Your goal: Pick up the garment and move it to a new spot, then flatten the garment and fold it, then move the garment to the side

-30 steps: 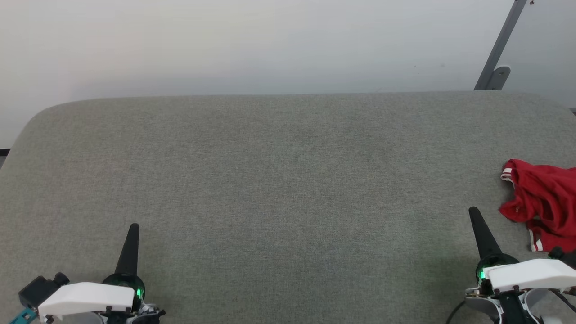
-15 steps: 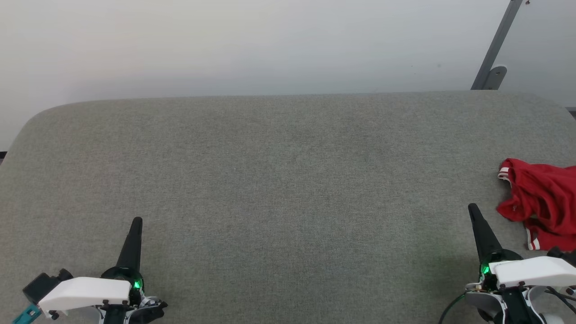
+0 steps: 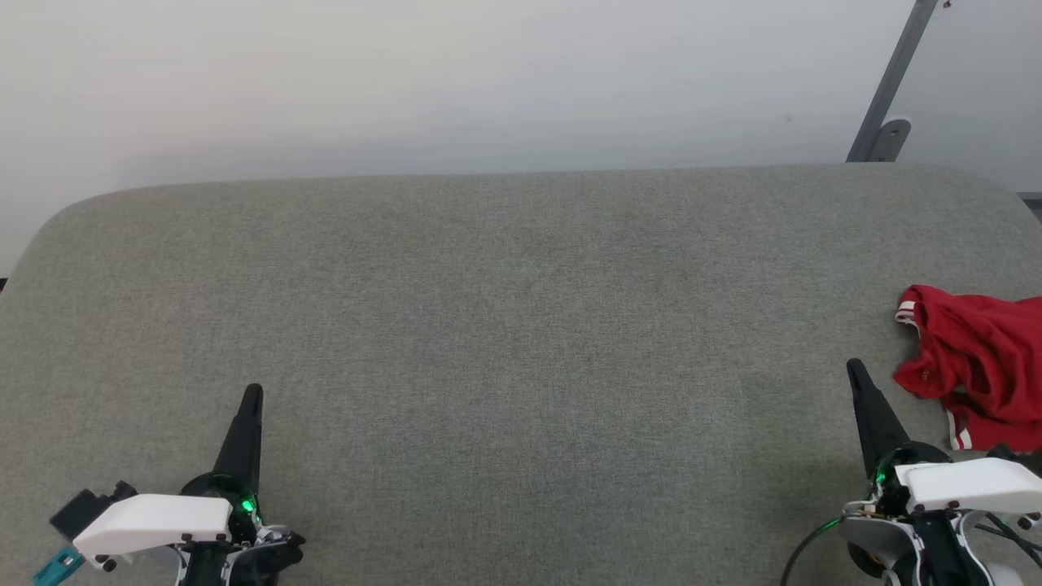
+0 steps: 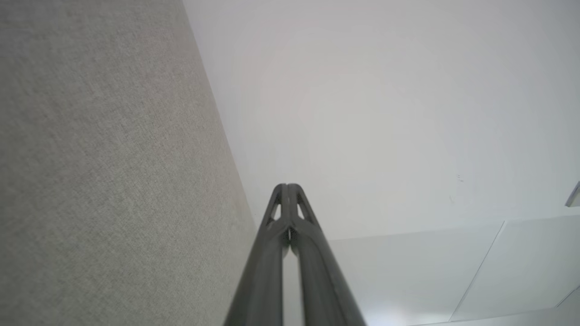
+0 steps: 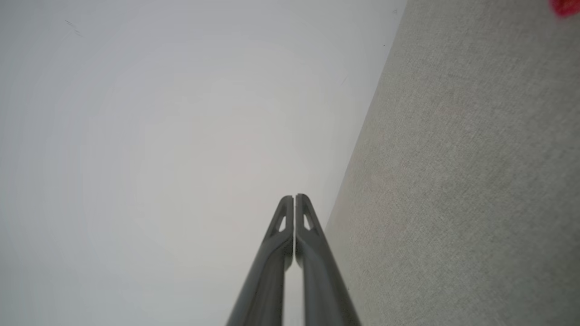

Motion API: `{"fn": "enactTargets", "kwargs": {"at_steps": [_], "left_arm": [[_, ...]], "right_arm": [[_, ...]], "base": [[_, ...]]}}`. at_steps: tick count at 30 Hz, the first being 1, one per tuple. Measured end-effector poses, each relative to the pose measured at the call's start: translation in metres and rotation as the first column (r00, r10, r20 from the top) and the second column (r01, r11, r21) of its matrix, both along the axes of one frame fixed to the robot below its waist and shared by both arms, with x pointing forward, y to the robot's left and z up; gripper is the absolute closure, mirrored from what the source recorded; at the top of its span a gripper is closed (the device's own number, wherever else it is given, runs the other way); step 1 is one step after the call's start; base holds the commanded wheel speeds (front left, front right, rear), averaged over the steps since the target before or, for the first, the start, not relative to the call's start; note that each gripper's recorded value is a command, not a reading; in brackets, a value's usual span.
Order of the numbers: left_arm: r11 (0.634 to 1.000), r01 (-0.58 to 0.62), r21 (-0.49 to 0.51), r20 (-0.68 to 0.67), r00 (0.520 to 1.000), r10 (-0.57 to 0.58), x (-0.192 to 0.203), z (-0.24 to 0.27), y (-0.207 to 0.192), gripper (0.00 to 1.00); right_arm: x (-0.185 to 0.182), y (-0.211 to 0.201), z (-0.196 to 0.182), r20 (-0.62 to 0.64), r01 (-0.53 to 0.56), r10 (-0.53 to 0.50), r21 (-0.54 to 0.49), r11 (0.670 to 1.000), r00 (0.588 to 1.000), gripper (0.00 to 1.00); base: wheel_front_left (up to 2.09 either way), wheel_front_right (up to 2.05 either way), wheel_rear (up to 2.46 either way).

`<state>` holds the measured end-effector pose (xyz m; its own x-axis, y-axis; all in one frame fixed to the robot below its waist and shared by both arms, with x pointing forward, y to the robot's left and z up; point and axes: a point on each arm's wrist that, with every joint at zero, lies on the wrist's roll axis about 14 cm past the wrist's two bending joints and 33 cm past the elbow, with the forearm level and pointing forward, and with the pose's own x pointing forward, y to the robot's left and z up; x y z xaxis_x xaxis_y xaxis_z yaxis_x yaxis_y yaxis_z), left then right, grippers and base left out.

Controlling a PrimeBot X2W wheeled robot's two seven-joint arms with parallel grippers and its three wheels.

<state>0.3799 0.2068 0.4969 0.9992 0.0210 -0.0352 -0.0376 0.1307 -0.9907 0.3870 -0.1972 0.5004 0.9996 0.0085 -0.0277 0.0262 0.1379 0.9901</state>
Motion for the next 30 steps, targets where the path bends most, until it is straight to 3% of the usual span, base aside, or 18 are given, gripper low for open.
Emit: {"fn": "enactTargets", "kwargs": {"at_steps": [19,30], "left_arm": [[0.991,0.020,-0.131,0.027,0.999,-0.017,0.0073,0.0068,-0.0070,1.00],[0.991,0.022,-0.133,0.028,0.999,-0.018,0.0076,0.0072,-0.0073,1.00]], "right_arm": [[0.0007,-0.0031,0.0044,0.019,0.009,-0.012,0.138,0.990,1.000,1.00],[0.0008,-0.0031,0.0044,0.019,0.010,-0.012,0.139,0.990,1.000,1.00]], "base": [[0.00,0.00,0.00],[0.00,0.00,0.00]]}}
